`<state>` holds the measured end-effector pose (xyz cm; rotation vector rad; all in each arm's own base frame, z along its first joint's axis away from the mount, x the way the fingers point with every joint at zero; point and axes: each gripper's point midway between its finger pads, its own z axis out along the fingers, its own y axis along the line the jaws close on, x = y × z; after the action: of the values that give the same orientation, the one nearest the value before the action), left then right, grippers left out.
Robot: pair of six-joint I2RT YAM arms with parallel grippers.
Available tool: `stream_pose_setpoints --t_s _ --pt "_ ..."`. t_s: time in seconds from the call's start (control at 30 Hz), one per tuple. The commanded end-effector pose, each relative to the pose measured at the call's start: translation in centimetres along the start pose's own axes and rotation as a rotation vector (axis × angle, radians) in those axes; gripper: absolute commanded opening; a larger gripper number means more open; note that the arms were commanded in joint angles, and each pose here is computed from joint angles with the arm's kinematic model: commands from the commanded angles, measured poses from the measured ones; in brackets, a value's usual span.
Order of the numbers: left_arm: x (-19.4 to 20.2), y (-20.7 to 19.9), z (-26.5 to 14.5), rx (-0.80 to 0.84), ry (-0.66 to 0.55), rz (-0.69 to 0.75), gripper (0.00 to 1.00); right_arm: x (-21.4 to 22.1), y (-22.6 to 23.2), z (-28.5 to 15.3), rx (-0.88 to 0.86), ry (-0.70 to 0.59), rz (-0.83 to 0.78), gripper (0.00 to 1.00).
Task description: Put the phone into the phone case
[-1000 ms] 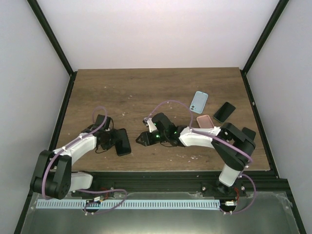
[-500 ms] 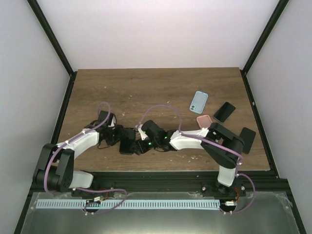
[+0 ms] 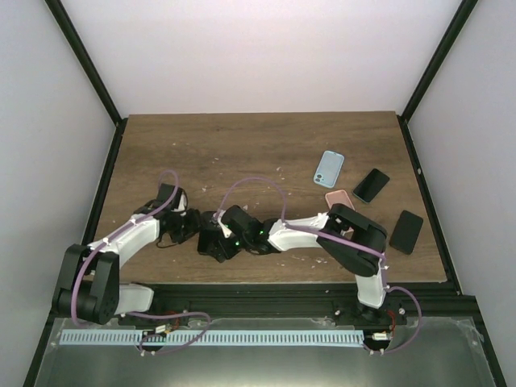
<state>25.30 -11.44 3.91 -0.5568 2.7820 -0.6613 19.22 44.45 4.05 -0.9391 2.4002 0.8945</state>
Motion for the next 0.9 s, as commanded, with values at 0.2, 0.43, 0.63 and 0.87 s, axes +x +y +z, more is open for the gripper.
stream_pose_setpoints --t_s 0.2,0.43,0.63,0.87 --pt "1.1 -0.4 0.4 0.052 0.048 0.007 0.60 0.8 -1.2 0.6 0.178 0.041 -0.121 0.88" --pt "1.1 0.2 0.6 0.025 0.051 0.011 0.60 1.0 -2.0 1.0 0.267 0.051 -0.148 0.88" --pt "1.2 0.5 0.6 0.019 0.048 0.010 0.60 0.6 -2.9 0.8 0.323 0.038 -0.166 0.74" --pt "1.3 0.7 0.8 0.011 0.048 0.015 0.57 0.6 -2.8 0.6 0.312 0.015 -0.157 0.56"
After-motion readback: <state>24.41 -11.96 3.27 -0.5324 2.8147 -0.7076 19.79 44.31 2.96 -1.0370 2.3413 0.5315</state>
